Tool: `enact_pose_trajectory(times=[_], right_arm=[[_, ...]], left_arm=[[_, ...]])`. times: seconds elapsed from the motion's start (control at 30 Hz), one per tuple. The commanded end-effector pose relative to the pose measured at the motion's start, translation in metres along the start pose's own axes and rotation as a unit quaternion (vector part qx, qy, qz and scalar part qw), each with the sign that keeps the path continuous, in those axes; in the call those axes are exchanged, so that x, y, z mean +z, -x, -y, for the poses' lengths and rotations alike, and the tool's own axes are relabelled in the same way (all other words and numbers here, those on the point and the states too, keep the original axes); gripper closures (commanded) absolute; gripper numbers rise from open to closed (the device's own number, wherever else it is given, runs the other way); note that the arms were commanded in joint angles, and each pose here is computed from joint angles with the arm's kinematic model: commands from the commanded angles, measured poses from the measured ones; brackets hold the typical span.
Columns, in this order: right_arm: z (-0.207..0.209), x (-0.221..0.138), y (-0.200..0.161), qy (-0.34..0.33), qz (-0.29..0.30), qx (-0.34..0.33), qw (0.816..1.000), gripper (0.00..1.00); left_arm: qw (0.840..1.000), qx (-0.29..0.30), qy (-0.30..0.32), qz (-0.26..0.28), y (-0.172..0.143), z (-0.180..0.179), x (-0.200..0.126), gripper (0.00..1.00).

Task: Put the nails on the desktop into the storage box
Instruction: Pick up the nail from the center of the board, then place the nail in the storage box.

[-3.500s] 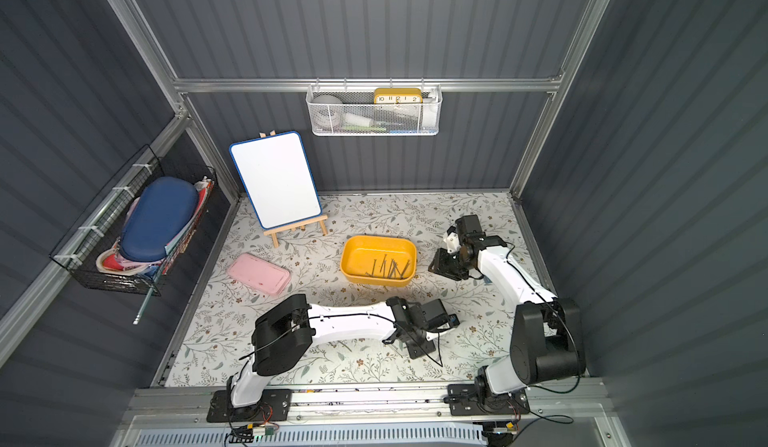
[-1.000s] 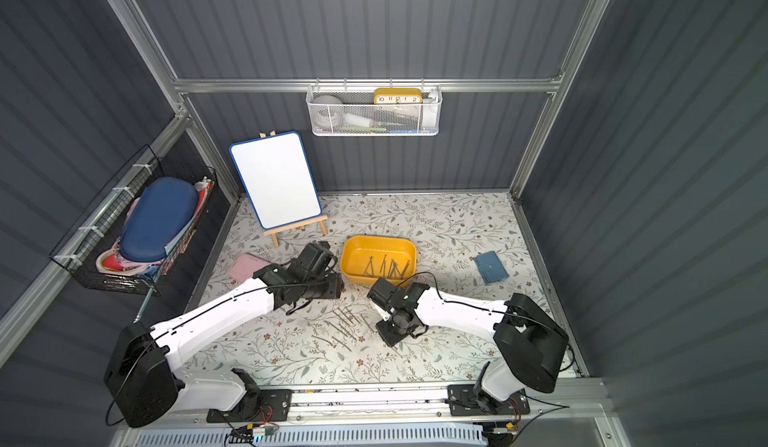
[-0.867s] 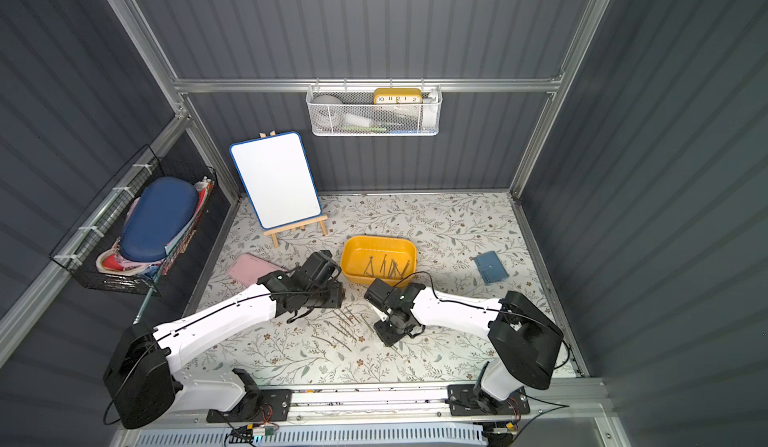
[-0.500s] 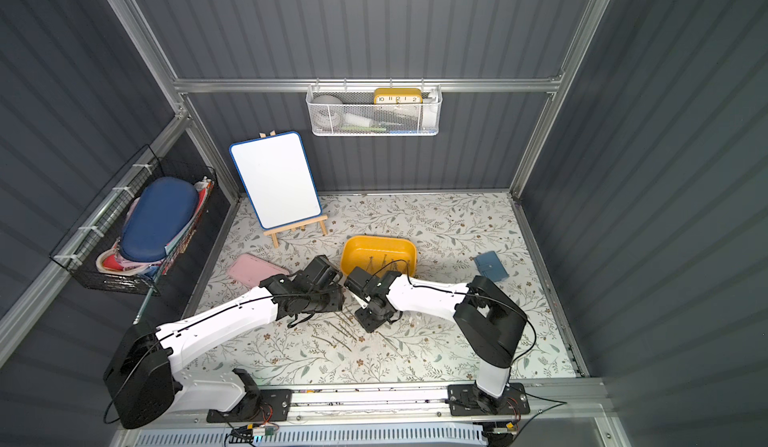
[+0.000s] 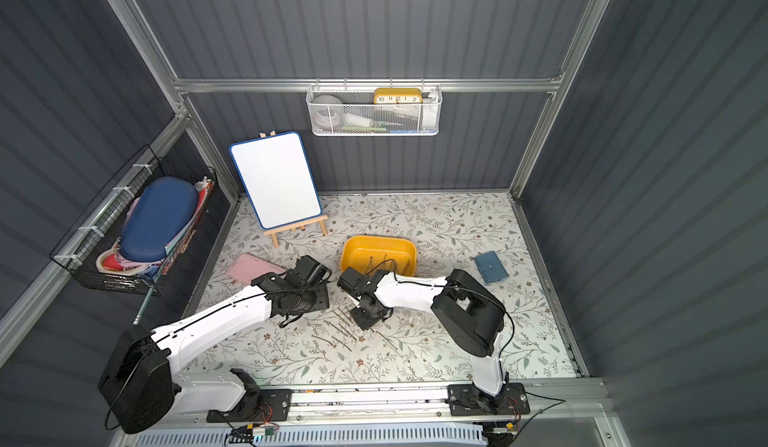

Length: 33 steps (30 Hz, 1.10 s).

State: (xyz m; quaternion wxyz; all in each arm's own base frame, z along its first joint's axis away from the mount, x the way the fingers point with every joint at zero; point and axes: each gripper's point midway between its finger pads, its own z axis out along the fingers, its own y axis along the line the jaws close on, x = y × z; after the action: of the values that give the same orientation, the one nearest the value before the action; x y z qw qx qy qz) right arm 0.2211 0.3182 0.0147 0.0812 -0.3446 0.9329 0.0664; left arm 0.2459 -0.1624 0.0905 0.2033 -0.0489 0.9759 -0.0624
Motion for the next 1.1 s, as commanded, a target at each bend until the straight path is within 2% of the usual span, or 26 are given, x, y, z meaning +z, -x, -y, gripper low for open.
enact_pose_trajectory(times=[0.0,0.07,0.1,0.23,0.33,0.43,0.57,0.67,0.77,0.83,0.97,1.07], right_arm=[[0.005,0.021,-0.019,-0.015,-0.041,-0.004,0.999,0.81],[0.006,0.025,-0.024,-0.017,-0.051,-0.002,0.999,0.91],[0.005,0.028,-0.026,-0.015,-0.055,0.000,0.998,0.99],[0.011,0.035,-0.036,-0.027,-0.073,0.004,0.997,1.00],[0.014,0.028,-0.030,-0.028,-0.063,0.019,0.997,1.00],[0.017,0.000,-0.012,-0.014,-0.028,0.038,0.999,1.00],[0.012,-0.059,0.019,0.023,0.043,0.047,0.998,1.00],[0.012,-0.102,0.034,0.050,0.072,0.065,0.994,1.00],[0.036,-0.141,0.053,0.067,0.115,0.136,0.982,1.00],[0.064,-0.152,0.064,0.070,0.141,0.191,0.969,1.00],[0.118,-0.148,0.083,0.061,0.172,0.267,0.946,1.00],[0.141,-0.126,0.092,0.050,0.157,0.290,0.943,1.00]], left_arm=[[1.000,-0.002,0.023,0.000,-0.004,-0.015,-0.003,0.39],[1.000,-0.002,0.024,0.002,-0.003,-0.017,-0.004,0.39],[1.000,-0.003,0.026,0.003,-0.002,-0.018,-0.004,0.38],[1.000,-0.002,0.025,0.005,0.000,-0.019,-0.005,0.38],[1.000,0.001,0.026,0.005,0.000,-0.019,-0.003,0.38],[1.000,0.002,0.025,0.005,0.001,-0.019,-0.002,0.38],[1.000,0.008,0.012,0.010,0.001,-0.015,0.001,0.38],[1.000,0.010,0.009,0.009,0.000,-0.015,0.003,0.38],[1.000,0.012,0.005,0.010,-0.001,-0.013,0.005,0.38],[1.000,0.012,-0.001,0.011,-0.001,-0.012,0.005,0.38],[1.000,0.016,-0.010,0.009,-0.001,-0.007,0.008,0.38],[1.000,0.020,-0.013,0.009,0.000,-0.005,0.009,0.39]])
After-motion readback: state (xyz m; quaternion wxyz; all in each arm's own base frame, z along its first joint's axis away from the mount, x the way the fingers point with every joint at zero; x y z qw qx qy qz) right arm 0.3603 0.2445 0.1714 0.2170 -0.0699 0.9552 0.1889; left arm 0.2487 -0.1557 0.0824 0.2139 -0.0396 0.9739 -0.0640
